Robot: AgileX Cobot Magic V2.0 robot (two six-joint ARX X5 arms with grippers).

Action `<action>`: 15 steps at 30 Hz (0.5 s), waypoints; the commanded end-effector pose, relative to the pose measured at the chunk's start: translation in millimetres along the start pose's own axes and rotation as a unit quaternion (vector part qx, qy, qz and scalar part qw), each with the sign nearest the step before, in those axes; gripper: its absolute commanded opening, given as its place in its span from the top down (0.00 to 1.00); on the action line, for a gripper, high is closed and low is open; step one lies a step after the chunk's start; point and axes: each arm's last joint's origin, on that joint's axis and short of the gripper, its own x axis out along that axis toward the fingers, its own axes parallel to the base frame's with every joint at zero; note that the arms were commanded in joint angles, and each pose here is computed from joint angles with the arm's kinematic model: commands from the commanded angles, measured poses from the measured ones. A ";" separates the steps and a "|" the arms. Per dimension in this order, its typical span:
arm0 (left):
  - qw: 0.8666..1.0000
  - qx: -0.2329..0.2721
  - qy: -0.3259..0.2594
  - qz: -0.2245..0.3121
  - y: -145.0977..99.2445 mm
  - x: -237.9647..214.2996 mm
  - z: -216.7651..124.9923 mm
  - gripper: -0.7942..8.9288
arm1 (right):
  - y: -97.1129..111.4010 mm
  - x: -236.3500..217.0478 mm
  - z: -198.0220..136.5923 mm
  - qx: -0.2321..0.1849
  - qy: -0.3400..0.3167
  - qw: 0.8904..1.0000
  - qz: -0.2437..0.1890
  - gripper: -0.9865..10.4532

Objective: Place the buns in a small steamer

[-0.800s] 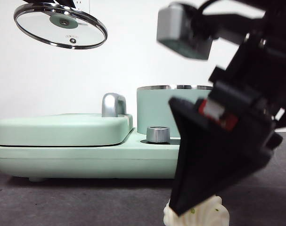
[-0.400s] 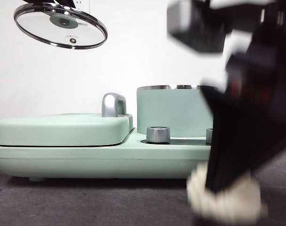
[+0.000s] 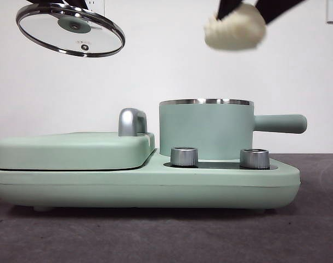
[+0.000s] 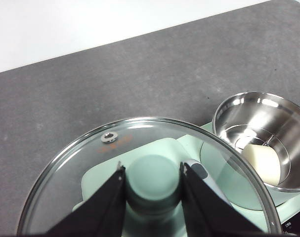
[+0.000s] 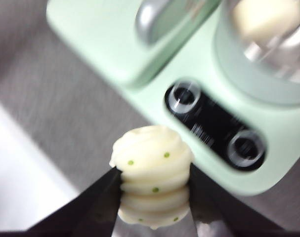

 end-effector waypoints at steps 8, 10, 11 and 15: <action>1.000 0.003 -0.020 -0.004 -1.2 -0.9 8.6 0.91 | -42.2 21.9 69.7 -0.007 -0.018 0.998 -0.058 0.75; 1.000 0.003 -0.020 -0.004 -1.2 -0.9 8.7 0.91 | -53.5 33.0 79.3 -0.002 -0.015 0.998 -0.068 0.75; 1.000 0.003 -0.021 -0.004 -1.2 -0.9 8.7 0.91 | -59.4 40.1 84.2 0.000 -0.014 0.997 -0.073 0.75; 1.000 0.001 -0.021 -0.004 -1.2 -0.9 8.7 0.91 | -80.2 63.9 97.3 0.011 -0.016 0.996 -0.087 0.75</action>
